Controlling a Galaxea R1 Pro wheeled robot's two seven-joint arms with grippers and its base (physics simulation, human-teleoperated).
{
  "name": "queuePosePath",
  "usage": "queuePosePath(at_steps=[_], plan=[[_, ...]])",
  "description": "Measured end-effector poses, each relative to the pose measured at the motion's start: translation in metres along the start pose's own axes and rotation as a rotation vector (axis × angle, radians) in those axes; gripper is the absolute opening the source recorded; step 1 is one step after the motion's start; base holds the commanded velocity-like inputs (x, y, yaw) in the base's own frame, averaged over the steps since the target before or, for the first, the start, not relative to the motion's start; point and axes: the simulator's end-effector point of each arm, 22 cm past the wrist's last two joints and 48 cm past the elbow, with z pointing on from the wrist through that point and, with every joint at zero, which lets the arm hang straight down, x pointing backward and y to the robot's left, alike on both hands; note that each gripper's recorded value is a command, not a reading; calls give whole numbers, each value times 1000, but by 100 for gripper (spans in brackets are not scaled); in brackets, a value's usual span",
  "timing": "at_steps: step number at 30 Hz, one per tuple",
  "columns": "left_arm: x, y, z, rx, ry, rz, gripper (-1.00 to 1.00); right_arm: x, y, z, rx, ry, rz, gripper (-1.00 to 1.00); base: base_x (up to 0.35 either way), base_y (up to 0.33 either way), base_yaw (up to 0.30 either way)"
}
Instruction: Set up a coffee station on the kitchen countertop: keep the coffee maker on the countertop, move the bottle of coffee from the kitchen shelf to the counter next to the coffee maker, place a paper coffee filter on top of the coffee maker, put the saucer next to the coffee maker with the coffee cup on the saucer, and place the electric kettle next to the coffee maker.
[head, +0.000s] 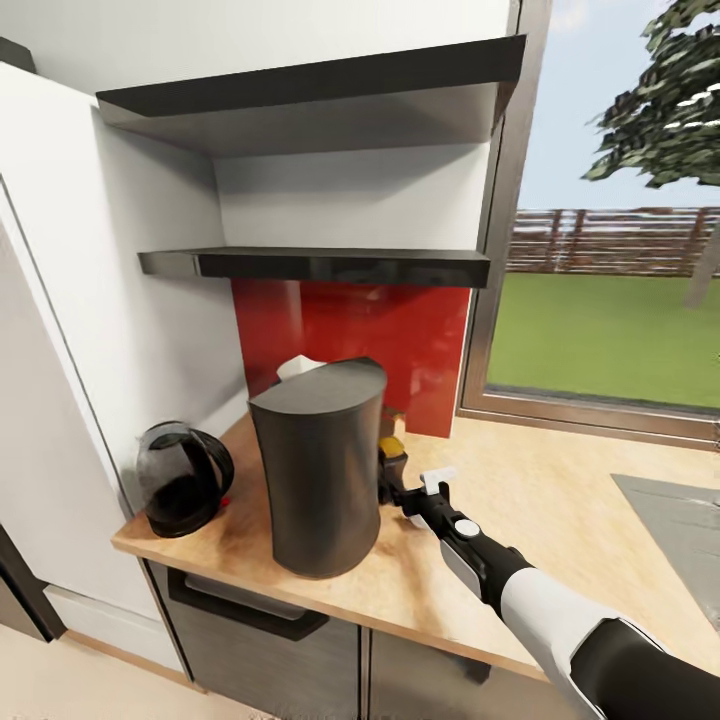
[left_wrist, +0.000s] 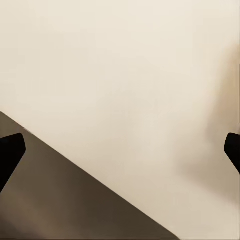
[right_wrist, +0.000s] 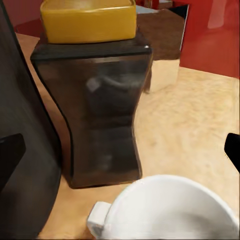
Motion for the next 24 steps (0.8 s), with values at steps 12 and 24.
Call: queuePosePath(at_steps=[12,24], plan=[[0,0,0,0,-1,0,100,0,0,0,0,1,1,100,-250,-167,0],[-2,2,1,-4,-5,-1,100,0,-1,0,3,0,0,100,-315,-50,0]])
